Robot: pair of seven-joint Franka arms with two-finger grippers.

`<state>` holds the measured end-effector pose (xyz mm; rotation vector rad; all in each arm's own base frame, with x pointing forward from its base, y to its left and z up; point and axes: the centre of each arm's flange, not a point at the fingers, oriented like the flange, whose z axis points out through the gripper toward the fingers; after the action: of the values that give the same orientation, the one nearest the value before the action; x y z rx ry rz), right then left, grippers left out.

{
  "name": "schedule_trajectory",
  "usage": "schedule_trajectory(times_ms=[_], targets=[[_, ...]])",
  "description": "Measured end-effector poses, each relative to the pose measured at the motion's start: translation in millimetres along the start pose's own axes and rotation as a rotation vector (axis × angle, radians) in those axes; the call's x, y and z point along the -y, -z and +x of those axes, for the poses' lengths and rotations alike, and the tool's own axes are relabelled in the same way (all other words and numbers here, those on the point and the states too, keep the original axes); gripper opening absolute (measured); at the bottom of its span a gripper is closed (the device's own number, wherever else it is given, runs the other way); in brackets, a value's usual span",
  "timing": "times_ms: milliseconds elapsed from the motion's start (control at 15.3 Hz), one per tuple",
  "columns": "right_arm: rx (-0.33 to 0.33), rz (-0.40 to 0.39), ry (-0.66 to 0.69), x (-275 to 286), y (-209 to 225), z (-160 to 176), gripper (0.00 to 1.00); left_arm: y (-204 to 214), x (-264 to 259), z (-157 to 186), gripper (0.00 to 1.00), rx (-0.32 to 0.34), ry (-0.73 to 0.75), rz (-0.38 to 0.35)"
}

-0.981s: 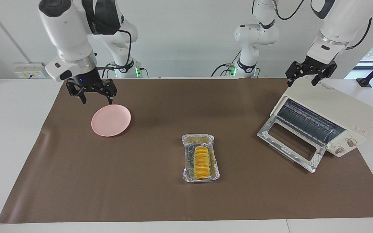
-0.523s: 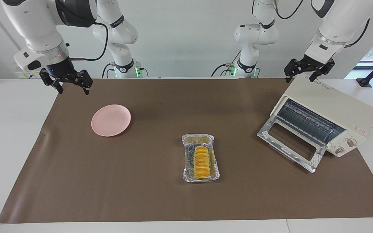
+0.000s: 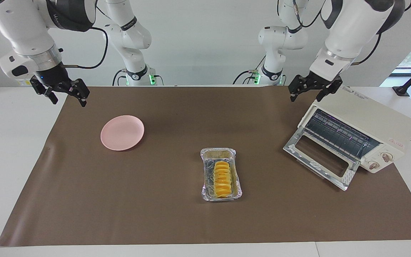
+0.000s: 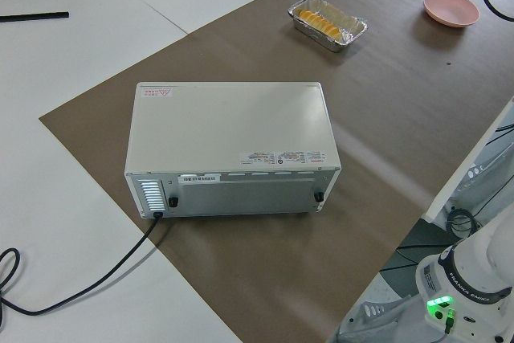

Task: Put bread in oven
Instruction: 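Reach the left gripper to the foil tray and grasp its edge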

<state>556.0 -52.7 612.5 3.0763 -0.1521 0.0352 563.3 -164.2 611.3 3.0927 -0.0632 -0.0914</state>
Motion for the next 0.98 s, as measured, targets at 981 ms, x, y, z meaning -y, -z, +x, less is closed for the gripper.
schedule_trajectory(times_ms=[981], targets=[[-0.027, 0.002, 0.020, 11, 2, 4, 1.00, -257, -309, 68, 1.00, -0.121, 0.080, 0.023]])
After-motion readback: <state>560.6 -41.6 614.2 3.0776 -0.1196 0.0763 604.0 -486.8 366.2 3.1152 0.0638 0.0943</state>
